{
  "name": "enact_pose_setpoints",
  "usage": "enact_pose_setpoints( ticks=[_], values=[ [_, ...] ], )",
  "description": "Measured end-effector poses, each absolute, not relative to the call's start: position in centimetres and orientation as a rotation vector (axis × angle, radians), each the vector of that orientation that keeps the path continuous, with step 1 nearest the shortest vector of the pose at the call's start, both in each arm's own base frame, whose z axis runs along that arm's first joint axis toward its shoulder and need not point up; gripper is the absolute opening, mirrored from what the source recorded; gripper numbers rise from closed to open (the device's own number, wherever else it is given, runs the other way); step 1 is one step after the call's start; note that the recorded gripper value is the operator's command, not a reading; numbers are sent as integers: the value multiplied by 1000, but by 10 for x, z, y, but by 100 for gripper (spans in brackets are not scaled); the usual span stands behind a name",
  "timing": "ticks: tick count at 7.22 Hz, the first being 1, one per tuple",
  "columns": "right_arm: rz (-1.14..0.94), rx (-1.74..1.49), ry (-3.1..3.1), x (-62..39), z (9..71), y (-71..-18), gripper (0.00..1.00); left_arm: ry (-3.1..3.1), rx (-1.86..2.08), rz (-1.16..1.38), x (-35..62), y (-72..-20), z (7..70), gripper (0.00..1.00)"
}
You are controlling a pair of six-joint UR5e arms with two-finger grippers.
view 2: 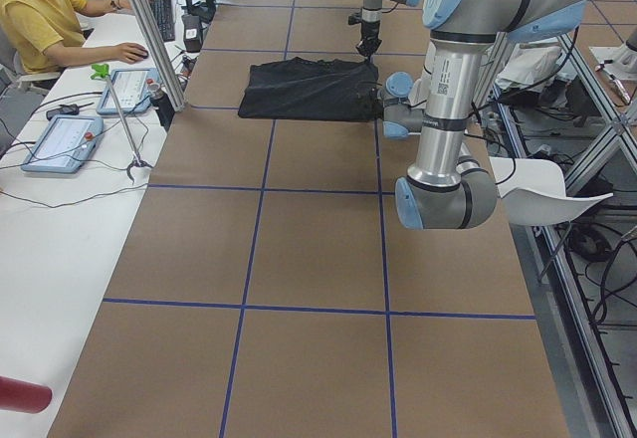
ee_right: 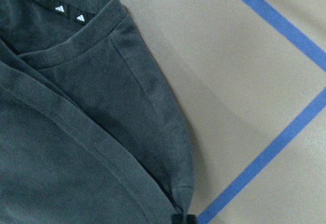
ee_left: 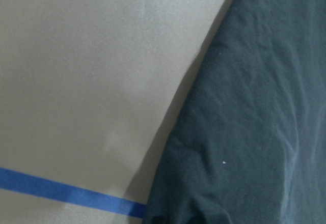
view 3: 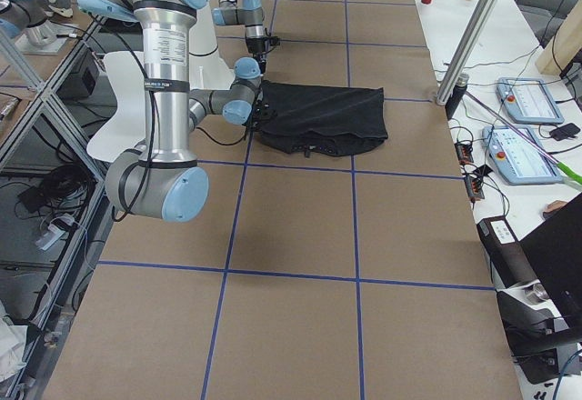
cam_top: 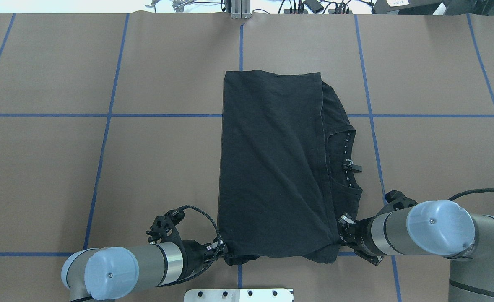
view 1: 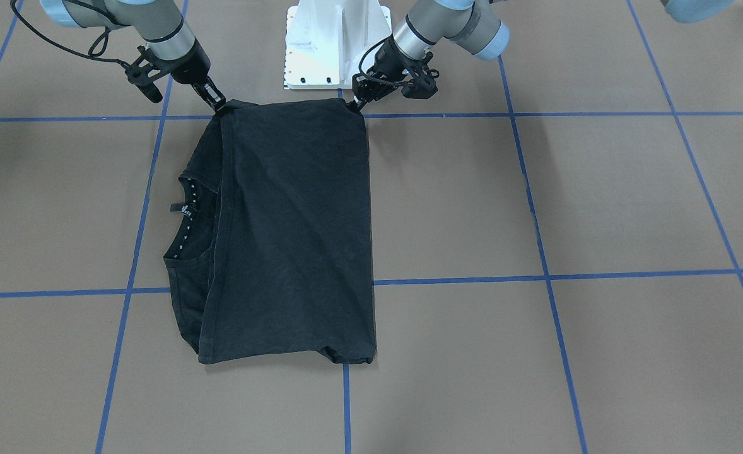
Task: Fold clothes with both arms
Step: 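Lower the left gripper to the other near corner and grasp it, then lift both near corners and fold them over toward the collar, then release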
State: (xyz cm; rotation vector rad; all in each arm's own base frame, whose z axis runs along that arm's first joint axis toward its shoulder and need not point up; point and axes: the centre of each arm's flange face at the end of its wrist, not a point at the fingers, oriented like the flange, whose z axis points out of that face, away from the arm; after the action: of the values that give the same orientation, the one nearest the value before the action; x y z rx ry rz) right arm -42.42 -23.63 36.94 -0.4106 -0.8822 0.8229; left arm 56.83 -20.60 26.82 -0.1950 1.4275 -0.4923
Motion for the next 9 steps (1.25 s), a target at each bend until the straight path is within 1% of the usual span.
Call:
enact_pose_setpoints(
  ticks=[4,6,7,8,9],
  values=[
    [832,-416,-894,-409,364,-241,0,1511,-207,-484,498,-202,243,0],
    [835,-459,-934,-379,343,-250,0,1557,-216,-480,475,-200,225,0],
    [843,-490,-957,-365,333,-264,0,1581,-203,-495,469,-210,214,0],
    [862,-506,-980,-354,325,-284,0,1607,-163,-532,460,-237,204,0],
    [900,-509,-1002,-348,321,-318,0,1618,-116,-574,455,-273,199,0]
  ],
)
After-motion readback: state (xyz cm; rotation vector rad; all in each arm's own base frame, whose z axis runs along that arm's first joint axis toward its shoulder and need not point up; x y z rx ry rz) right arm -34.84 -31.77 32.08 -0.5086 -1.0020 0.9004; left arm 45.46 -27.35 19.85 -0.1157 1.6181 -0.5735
